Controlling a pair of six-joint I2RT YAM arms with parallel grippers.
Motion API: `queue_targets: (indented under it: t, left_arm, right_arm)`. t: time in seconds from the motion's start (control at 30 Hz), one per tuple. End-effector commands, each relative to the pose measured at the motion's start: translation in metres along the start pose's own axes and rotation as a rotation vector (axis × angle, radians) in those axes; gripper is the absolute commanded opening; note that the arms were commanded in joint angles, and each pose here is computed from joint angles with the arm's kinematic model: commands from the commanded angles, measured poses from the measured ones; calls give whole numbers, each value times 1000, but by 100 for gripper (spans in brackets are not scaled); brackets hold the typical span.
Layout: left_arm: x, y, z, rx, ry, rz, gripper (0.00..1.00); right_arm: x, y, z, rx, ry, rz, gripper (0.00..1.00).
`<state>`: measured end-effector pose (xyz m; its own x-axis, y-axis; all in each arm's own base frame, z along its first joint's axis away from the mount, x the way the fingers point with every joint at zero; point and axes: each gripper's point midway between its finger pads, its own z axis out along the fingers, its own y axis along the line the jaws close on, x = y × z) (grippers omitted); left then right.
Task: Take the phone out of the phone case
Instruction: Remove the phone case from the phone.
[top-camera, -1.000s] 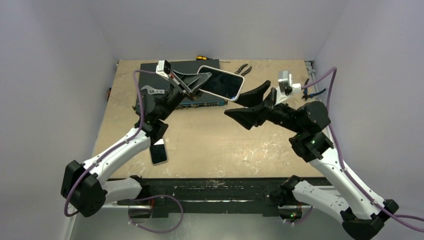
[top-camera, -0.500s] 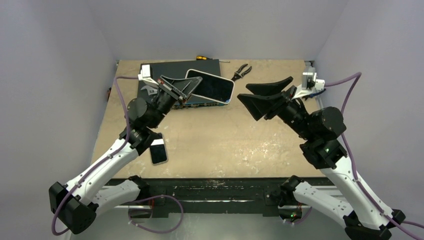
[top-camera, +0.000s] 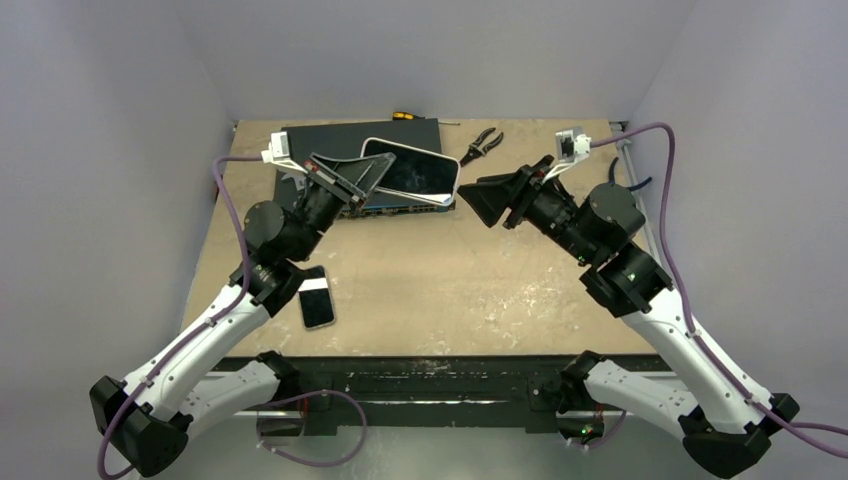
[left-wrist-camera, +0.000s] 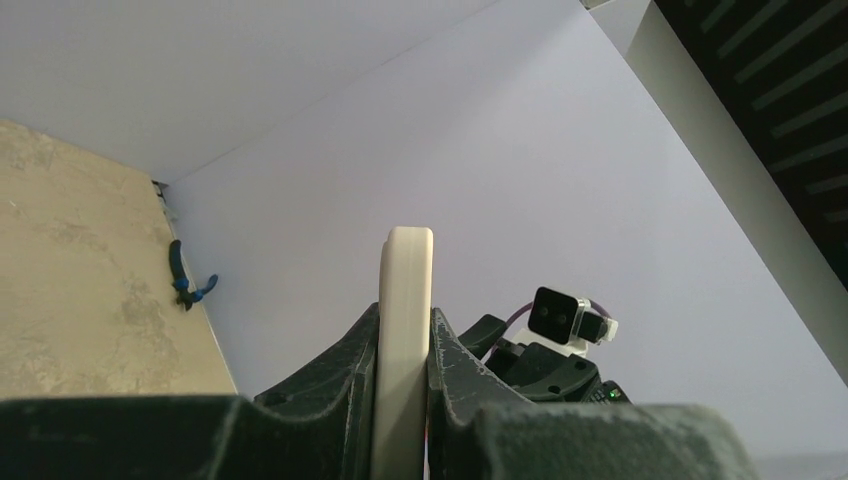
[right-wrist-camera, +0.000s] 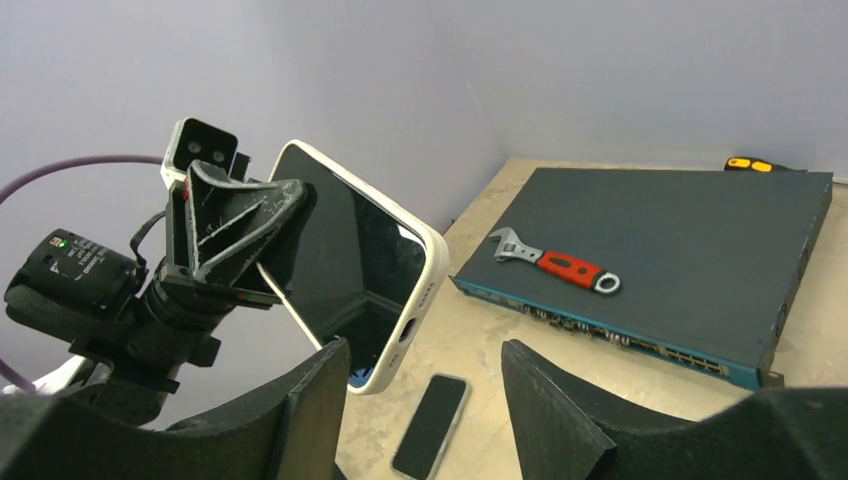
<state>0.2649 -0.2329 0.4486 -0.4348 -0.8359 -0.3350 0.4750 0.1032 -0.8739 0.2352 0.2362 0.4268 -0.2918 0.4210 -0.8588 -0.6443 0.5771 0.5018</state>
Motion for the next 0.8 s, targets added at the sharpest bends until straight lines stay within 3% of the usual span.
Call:
queue_targets:
  t: [0.0, 0.4, 0.77]
  left_arm:
    - [-28, -52, -4, 144, -94, 21, 0]
    - [-27, -51, -5, 144, -95, 21, 0]
    - [-28, -53, -8, 151, -98, 24, 0]
  right_arm:
    - [-4, 4, -3, -2, -3, 7, 59]
    - [13, 1, 9, -10, 57, 38, 55]
    - [23, -11, 15, 45, 89, 55, 41]
